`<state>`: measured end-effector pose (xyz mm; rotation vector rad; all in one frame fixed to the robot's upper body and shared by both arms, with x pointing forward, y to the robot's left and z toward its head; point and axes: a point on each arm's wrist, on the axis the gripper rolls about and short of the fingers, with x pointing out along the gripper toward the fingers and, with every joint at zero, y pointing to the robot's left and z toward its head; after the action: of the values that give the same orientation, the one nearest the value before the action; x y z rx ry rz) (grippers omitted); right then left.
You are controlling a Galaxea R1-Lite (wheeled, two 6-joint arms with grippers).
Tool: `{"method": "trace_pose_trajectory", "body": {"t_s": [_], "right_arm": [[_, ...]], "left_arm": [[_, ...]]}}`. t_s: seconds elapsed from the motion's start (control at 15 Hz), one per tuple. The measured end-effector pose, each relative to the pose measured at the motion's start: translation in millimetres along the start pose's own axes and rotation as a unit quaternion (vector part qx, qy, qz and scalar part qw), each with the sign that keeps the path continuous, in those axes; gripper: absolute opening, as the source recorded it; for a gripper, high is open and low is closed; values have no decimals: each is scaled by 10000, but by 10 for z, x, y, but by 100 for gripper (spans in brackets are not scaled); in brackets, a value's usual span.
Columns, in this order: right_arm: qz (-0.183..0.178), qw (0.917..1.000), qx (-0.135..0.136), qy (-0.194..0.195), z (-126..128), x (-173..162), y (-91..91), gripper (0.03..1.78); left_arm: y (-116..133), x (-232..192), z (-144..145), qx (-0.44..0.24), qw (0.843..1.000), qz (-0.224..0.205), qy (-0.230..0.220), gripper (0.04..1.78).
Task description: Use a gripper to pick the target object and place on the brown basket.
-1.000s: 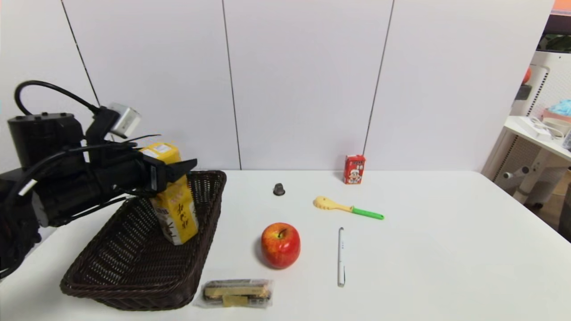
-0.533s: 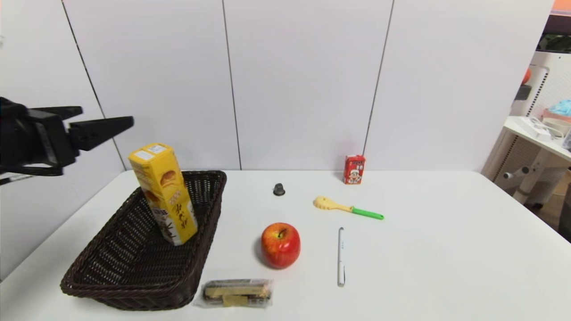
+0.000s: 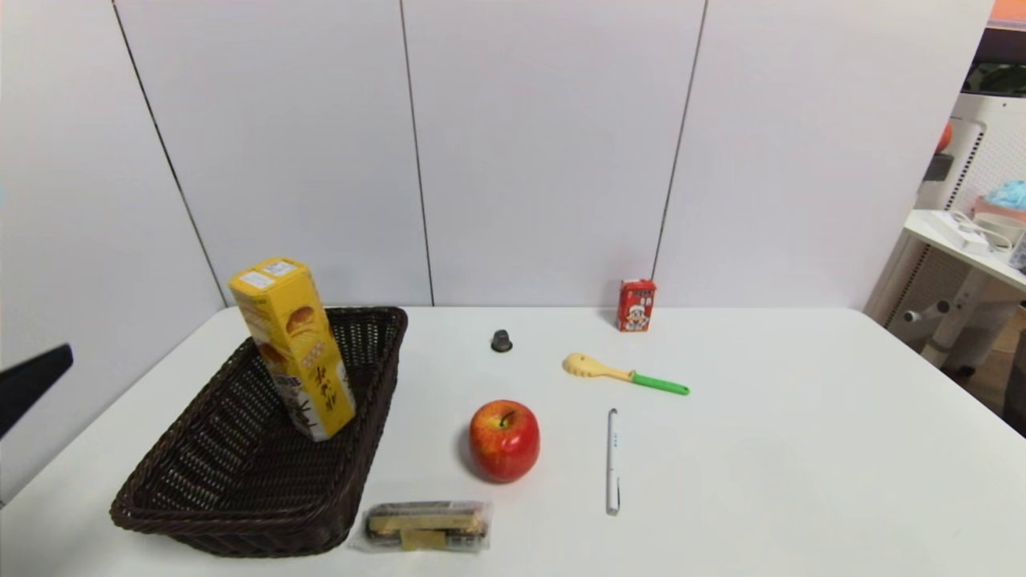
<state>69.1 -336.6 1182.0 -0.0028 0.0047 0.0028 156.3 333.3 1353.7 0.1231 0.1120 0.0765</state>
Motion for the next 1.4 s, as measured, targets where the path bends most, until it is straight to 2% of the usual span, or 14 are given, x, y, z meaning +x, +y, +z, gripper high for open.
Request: {"method": "trace_pose_trajectory", "body": {"t_s": [0.4, 0.53, 0.67, 0.87, 0.93, 1.13, 1.4], "right_arm": [[0, 10000, 0, -2, 0, 0, 0, 170], [0, 10000, 0, 0, 0, 0, 0, 170], [0, 10000, -2, 0, 0, 0, 0, 170], [0, 10000, 0, 0, 0, 0, 0, 170], [0, 10000, -2, 0, 0, 0, 0, 170], [0, 10000, 0, -2, 0, 0, 0, 170], [0, 10000, 0, 0, 0, 0, 0, 170]], "left_arm": [[-79, -422, -1205, 50, 9995, 17, 299, 169], [-108, -448, -1466, 47, 9997, -42, 256, 169], [-128, -468, -1560, 30, 9997, -237, 67, 169], [-161, -544, -1720, 17, 9978, -621, 222, 169], [-165, -573, -1754, 12, 9978, -643, 183, 169], [-163, -648, -1778, -84, 9978, -581, -301, 169], [-163, -677, -1796, -256, 9968, -552, -521, 169]]}}
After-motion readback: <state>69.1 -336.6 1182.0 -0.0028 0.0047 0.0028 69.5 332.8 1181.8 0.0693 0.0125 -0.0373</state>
